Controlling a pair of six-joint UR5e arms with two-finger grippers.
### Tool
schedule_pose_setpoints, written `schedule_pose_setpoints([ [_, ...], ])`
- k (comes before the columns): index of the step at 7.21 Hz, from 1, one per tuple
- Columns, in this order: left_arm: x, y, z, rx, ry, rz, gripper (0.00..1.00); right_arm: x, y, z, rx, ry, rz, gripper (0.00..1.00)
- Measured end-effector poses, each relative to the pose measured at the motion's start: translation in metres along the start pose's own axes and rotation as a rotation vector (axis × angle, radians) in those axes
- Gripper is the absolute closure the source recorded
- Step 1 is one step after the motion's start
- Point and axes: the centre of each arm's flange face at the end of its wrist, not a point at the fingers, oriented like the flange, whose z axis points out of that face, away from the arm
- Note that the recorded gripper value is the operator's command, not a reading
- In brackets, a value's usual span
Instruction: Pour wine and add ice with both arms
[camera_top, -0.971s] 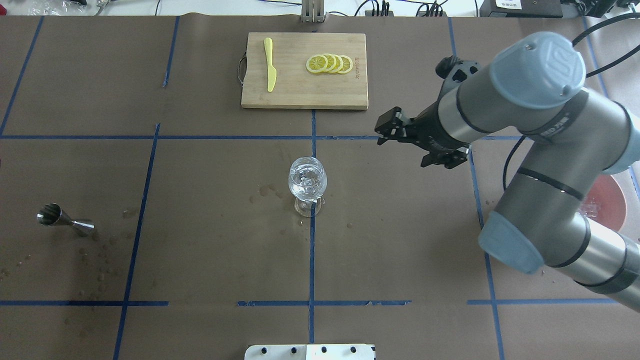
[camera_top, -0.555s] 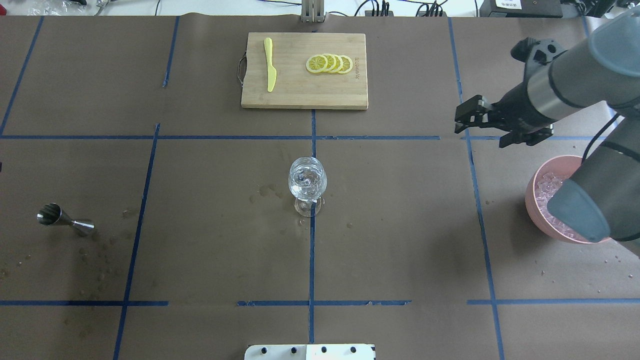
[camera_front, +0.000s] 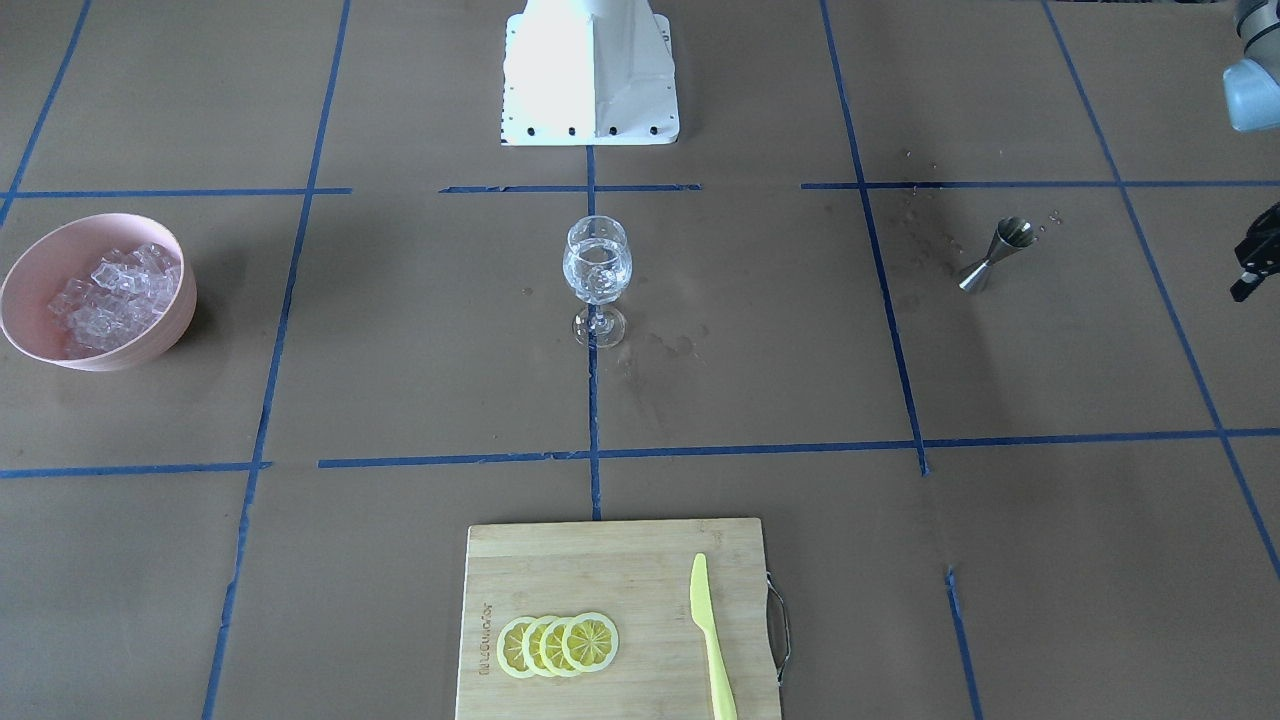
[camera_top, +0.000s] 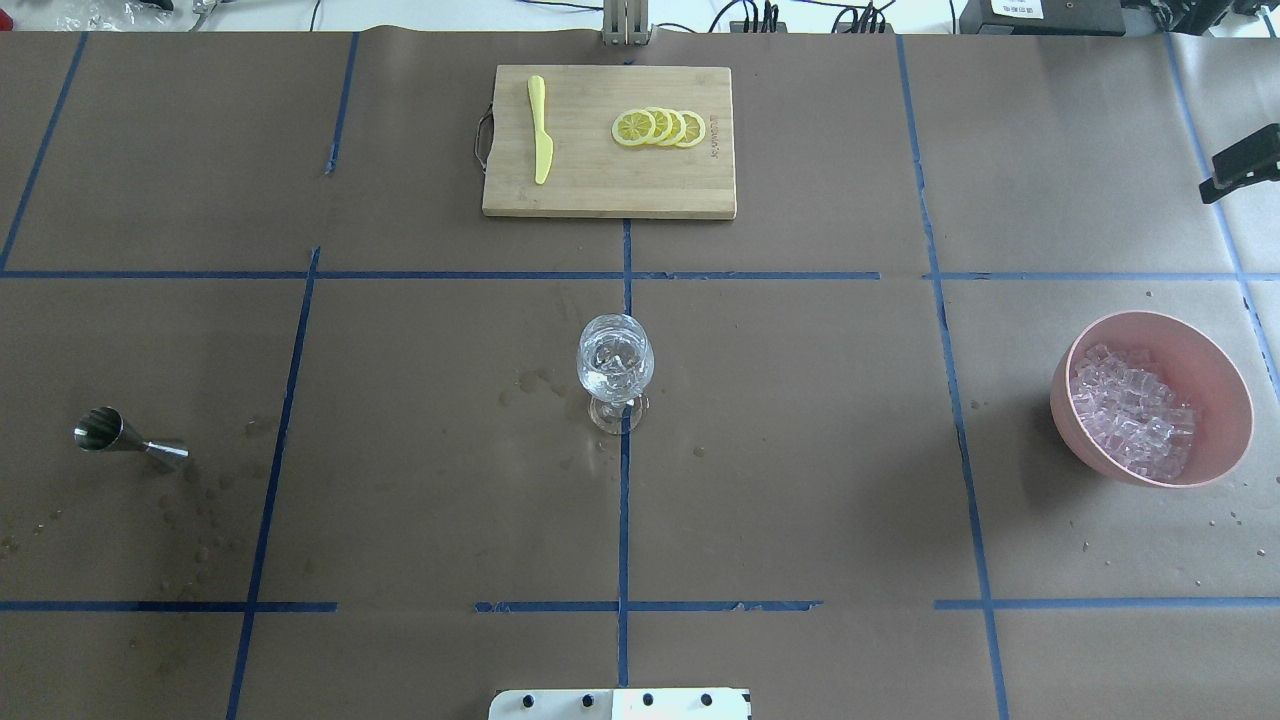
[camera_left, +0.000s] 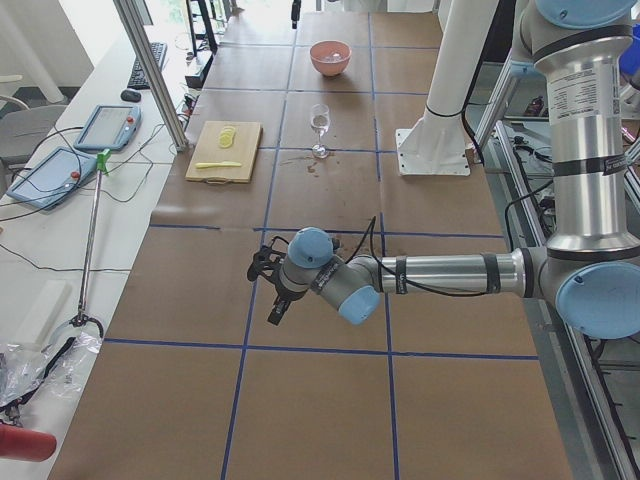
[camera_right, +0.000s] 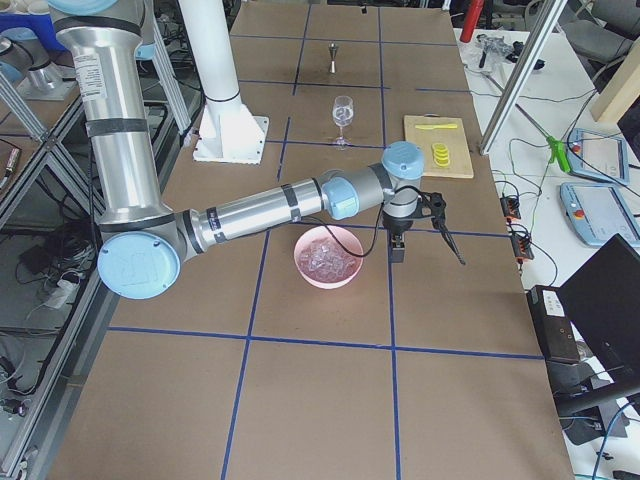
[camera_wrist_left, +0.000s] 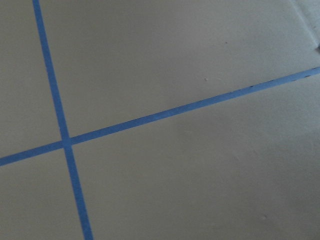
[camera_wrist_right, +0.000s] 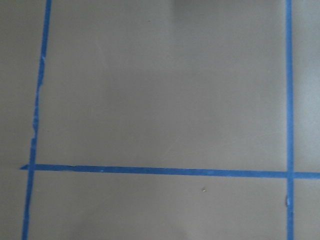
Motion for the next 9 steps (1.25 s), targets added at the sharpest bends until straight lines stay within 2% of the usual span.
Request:
schedule_pose_setpoints([
  [2,-0.027,-0.05,-0.049,-0.074,-0.047,-0.043,0.0,0.057,-0.001,0.01,-0.028,0.017,-0.065,0.0],
  [3,-0.031,-0.054,-0.069,-0.103,-0.051,-0.083,0.0,0.072,0.001,0.013,-0.04,0.009,-0.081,0.0],
  [4,-0.034,-0.04,-0.072,-0.132,-0.025,-0.123,0.0,0.077,0.003,0.014,-0.044,0.002,-0.088,0.0],
  [6,-0.04,0.018,-0.054,-0.193,0.043,-0.189,0.0,0.081,0.009,0.016,-0.047,-0.002,-0.091,0.0],
  [8,-0.045,0.045,-0.046,-0.195,0.048,-0.191,0.0,0.084,0.014,0.019,-0.053,-0.015,-0.082,0.0],
  [9,-0.049,0.054,-0.044,-0.193,0.027,-0.185,0.0,0.084,0.015,0.02,-0.056,-0.024,-0.077,0.0],
])
